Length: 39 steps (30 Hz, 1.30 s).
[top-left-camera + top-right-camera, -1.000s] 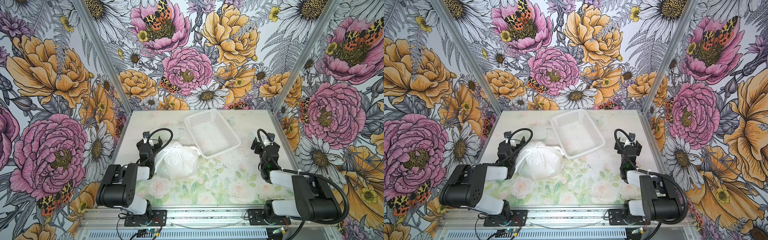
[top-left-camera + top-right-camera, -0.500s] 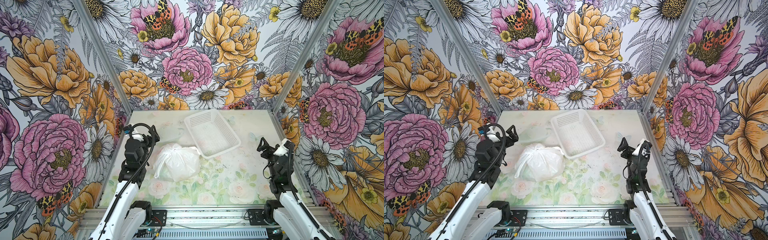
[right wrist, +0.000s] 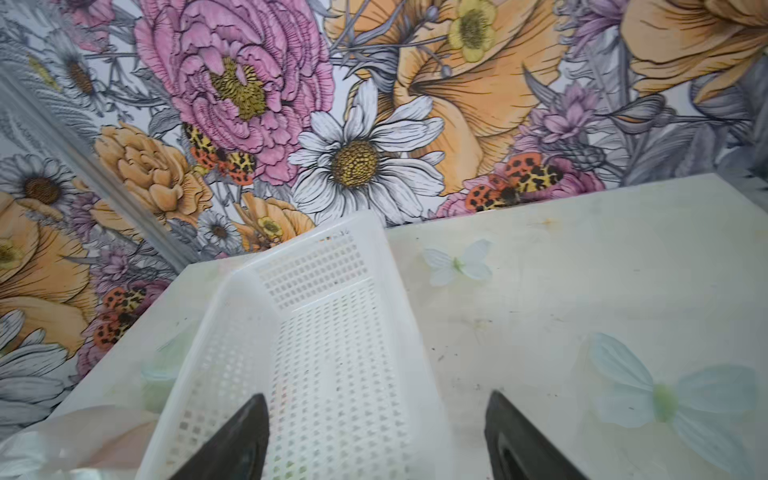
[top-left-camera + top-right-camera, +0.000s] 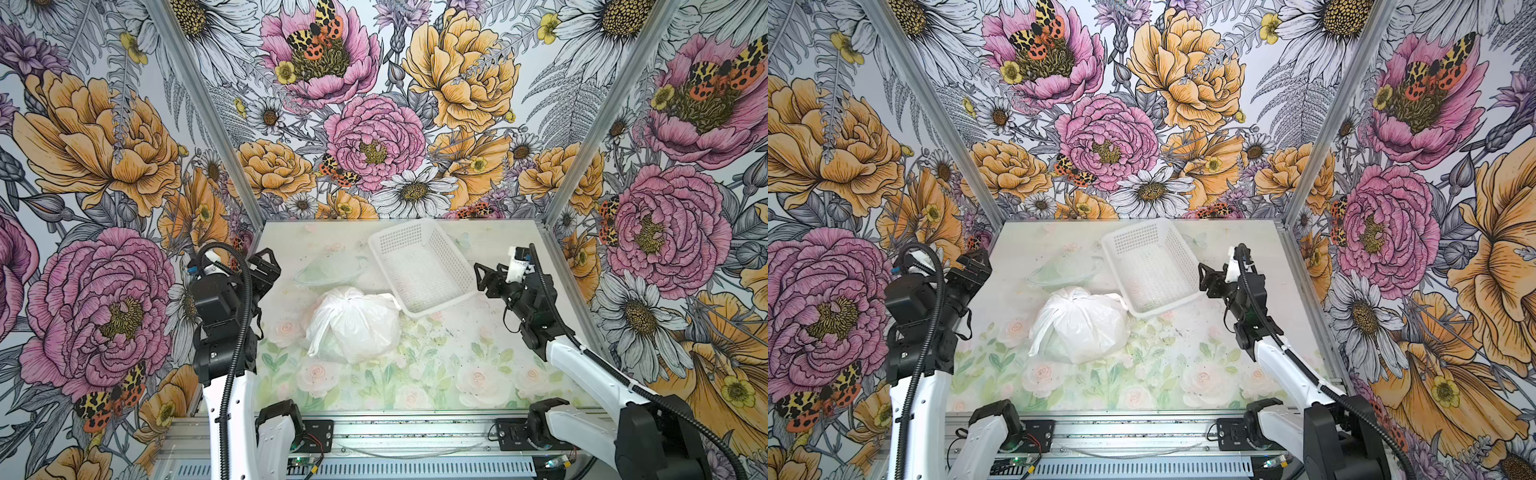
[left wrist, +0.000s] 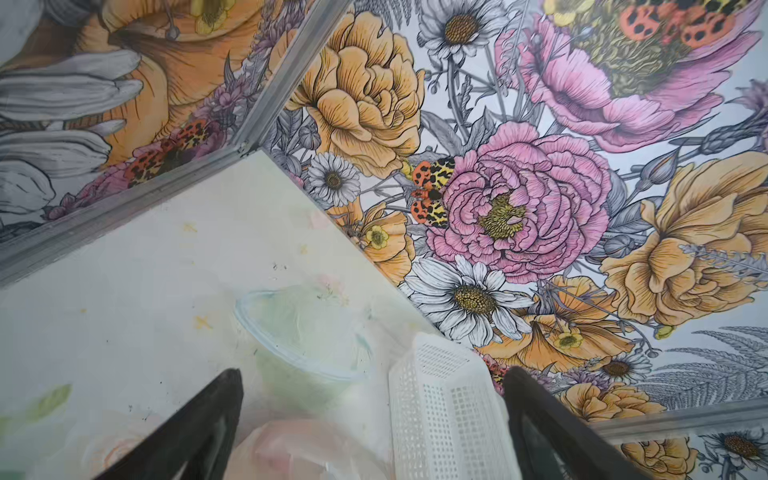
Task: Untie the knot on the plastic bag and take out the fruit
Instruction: 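Raise both grippers from rest and move them toward the white bag, then reach the right gripper across to the bag's knot while the left gripper hovers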
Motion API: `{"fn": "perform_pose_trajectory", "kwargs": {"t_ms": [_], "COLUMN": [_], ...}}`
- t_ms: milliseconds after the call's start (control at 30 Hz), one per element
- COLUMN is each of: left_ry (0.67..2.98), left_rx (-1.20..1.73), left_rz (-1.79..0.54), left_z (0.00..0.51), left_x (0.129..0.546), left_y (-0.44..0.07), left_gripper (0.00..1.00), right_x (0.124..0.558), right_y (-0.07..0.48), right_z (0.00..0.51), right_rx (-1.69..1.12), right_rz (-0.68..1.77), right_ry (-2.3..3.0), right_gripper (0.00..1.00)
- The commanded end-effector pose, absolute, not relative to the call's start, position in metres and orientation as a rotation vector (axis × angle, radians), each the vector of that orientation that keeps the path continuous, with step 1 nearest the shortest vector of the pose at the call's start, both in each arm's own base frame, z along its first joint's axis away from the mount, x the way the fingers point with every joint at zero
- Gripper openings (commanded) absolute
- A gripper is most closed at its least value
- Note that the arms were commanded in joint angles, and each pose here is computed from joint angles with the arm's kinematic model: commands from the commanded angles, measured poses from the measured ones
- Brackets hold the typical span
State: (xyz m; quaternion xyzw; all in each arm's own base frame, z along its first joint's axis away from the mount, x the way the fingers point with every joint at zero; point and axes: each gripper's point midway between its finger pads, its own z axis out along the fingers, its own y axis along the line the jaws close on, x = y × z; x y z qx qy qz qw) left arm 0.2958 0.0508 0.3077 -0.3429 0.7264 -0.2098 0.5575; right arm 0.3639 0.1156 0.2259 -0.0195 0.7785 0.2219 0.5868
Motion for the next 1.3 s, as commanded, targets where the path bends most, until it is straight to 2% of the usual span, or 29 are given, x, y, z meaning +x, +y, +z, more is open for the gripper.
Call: {"fn": "perform_pose_trajectory", "kwargs": {"t_ms": [0, 100, 267, 600, 700, 1167, 1267], "left_ry": [1.841, 1.863, 1.901, 1.884, 1.888, 1.891, 1.896], "left_rx": [-0.903, -0.844, -0.698, -0.68, -0.686, -0.704, -0.701], "left_rz": [-0.451, -0.428, -0.381, -0.365, -0.364, -0.373, -0.376], "left_z": [0.238, 0.217, 0.225, 0.23, 0.228, 0.224, 0.223], "left_x": [0.301, 0.308, 0.314, 0.31, 0.311, 0.31, 0.31], "left_y": [0.047, 0.031, 0.005, 0.004, 0.005, 0.005, 0.004], "left_gripper": [0.97, 0.97, 0.94, 0.94, 0.95, 0.96, 0.96], "right_x": [0.348, 0.328, 0.3, 0.252, 0.248, 0.241, 0.244], "right_y": [0.15, 0.182, 0.241, 0.33, 0.344, 0.429, 0.44], "right_z": [0.236, 0.245, 0.24, 0.207, 0.202, 0.165, 0.16], "right_rx": [-0.229, -0.369, -0.677, -1.106, -1.15, -1.312, -1.311], "right_rz": [0.515, 0.534, 0.556, 0.56, 0.539, 0.491, 0.481], "right_ry": [1.834, 1.816, 1.824, 1.796, 1.786, 1.814, 1.822], "right_gripper": [0.82, 0.82, 0.82, 0.84, 0.86, 0.86, 0.88]}}
